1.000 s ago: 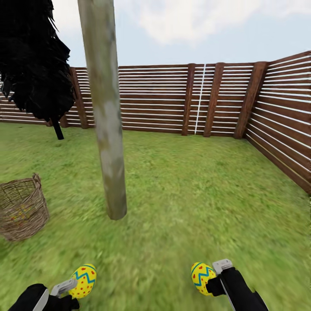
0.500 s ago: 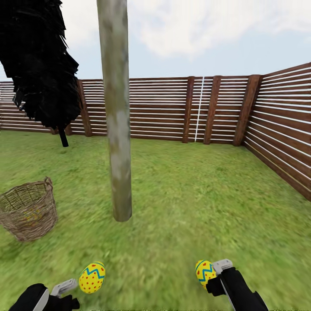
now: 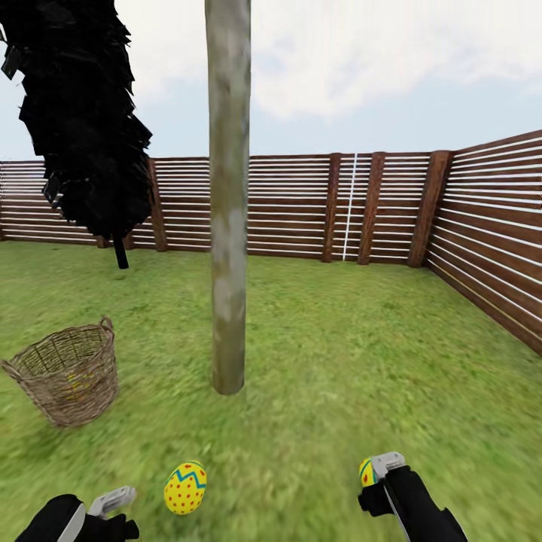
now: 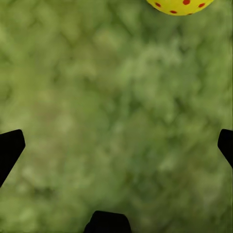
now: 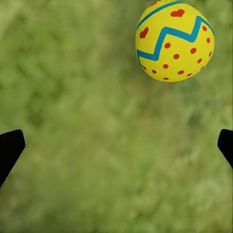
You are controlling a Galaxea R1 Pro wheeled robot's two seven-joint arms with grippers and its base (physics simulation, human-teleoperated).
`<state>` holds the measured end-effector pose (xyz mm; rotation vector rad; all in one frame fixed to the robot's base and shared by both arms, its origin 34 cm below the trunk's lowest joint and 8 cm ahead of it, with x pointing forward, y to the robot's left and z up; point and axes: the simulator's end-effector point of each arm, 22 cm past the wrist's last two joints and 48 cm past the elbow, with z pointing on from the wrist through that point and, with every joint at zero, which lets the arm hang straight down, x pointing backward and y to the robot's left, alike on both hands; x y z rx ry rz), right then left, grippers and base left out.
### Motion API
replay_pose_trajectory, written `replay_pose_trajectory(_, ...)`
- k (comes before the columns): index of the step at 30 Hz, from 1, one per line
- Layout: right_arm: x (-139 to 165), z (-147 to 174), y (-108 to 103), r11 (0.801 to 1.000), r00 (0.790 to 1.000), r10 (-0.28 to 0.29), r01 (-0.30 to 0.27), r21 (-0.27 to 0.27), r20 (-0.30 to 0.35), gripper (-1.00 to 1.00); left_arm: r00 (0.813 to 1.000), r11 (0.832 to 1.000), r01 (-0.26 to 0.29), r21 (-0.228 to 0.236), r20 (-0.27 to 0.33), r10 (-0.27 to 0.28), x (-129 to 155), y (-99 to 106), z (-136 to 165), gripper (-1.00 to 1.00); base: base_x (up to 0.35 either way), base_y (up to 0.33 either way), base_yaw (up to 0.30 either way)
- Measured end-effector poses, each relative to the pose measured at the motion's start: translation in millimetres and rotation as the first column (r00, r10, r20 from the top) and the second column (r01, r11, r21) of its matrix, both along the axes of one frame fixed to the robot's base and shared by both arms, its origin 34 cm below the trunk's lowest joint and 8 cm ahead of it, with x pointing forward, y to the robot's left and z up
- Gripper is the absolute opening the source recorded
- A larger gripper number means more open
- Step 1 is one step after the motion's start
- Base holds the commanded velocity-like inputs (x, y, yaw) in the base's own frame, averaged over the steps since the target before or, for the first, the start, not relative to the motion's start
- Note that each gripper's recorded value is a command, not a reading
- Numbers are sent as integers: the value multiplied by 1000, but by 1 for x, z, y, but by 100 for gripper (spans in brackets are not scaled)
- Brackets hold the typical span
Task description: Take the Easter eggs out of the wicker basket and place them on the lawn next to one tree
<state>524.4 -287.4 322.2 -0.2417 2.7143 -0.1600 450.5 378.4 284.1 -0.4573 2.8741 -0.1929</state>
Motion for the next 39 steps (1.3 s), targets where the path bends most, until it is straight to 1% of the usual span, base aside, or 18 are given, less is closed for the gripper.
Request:
replay_pose_trajectory(17, 8, 25, 2, 1000, 999, 2, -2, 3, 49, 100, 998, 1000, 0, -2, 58, 0, 12, 0, 24, 100, 0, 46, 13)
replay_pose_trajectory(21, 9, 31, 3, 1000, 999, 3, -3, 3, 42, 100, 999, 1000, 0, -2, 53, 1, 14, -1, 31, 100, 0, 81, 0)
replay_pose_trajectory(32, 12, 47, 1, 1000, 1000, 1, -1, 2, 22, 100, 999, 1000, 3, -1, 33, -3, 16, -1, 49, 100, 0, 310, 0)
replay_pose_trajectory(39, 15, 62, 2, 1000, 1000, 0, 0, 5, 21, 100, 1000, 1000, 3, -2, 31, -3, 20, -1, 63, 100, 0, 336, 0)
